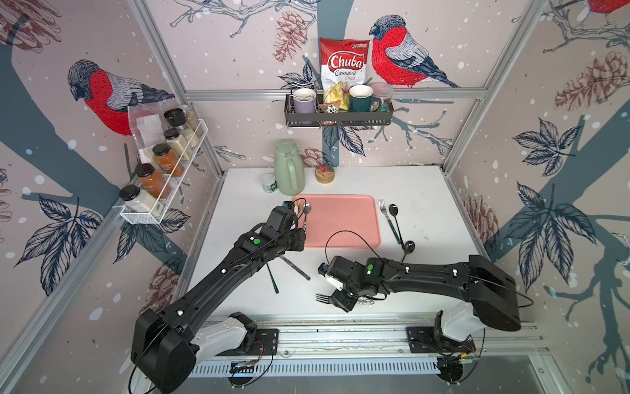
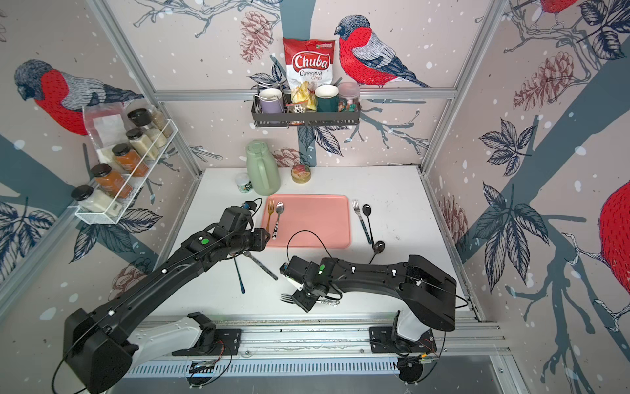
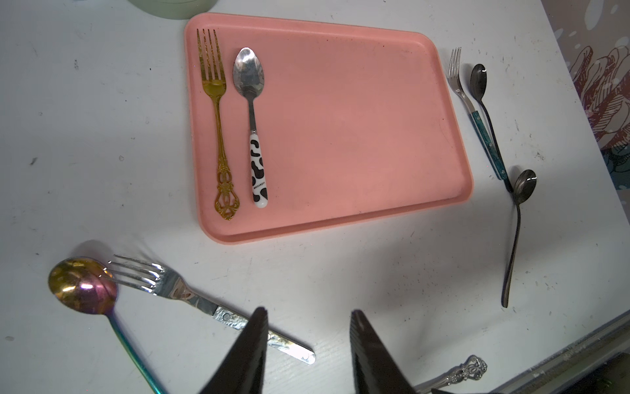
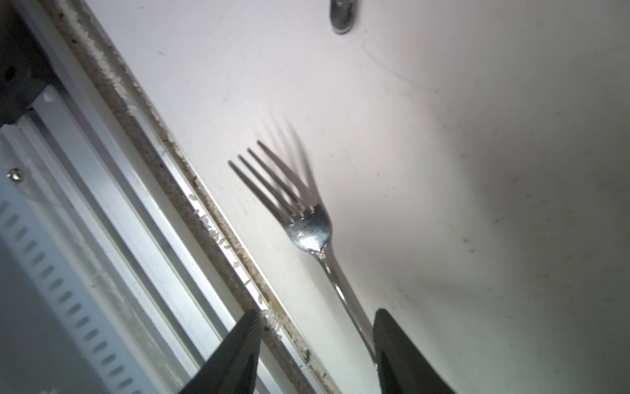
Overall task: Set the spoon and fork side by side
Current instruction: Pick up the fork at the center of the board.
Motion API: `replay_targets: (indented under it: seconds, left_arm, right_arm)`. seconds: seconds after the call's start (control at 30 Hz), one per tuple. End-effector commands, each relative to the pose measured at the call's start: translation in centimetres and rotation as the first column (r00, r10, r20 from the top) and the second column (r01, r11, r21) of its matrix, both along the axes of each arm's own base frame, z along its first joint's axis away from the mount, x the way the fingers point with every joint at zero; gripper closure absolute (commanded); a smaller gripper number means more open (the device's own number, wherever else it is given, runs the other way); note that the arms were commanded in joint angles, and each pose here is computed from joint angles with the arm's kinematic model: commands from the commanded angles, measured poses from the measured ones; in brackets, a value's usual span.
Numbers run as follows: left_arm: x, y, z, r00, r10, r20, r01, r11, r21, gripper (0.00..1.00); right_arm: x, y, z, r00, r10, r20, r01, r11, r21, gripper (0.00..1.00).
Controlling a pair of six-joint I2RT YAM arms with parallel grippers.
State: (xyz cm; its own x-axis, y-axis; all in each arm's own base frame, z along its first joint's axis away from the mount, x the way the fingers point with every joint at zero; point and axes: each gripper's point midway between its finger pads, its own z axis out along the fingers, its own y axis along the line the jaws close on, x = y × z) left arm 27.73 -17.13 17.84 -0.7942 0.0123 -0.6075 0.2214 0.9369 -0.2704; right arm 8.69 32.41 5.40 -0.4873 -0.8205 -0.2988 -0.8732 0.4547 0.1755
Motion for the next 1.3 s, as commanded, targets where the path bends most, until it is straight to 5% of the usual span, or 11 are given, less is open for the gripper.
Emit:
replay_targets:
  seconds: [0.0,0.23,0.77,1.27]
  left_arm:
    - [0.0,-0.5,0.4,1.0,-0.017,0.013,0.017,1.0,-0.024,0.59]
    - [-0.1,-0.9,0.3,1.0,-0.027,0.013,0.028,0.998,-0.049,0.58]
    - [0.1,-1.5,0.3,0.999,-0.042,0.003,0.042,0.997,-0.063,0.57]
    - [0.1,-1.5,1.1,0.999,-0.042,0.025,0.043,0.996,-0.079,0.56]
  right_arm:
    - [-1.5,0.2,0.0,0.997,0.048,-0.066,-0.047,0.999,0.02,0.46]
    - [0.2,-2.3,-2.2,1.0,-0.001,0.01,0.002,0.992,-0.129,0.5]
    - [0.3,-2.3,-3.7,1.0,-0.014,-0.025,0.011,0.991,-0.135,0.56]
    - [1.4,-2.2,-4.2,0.998,-0.057,-0.025,0.052,0.988,-0.148,0.75]
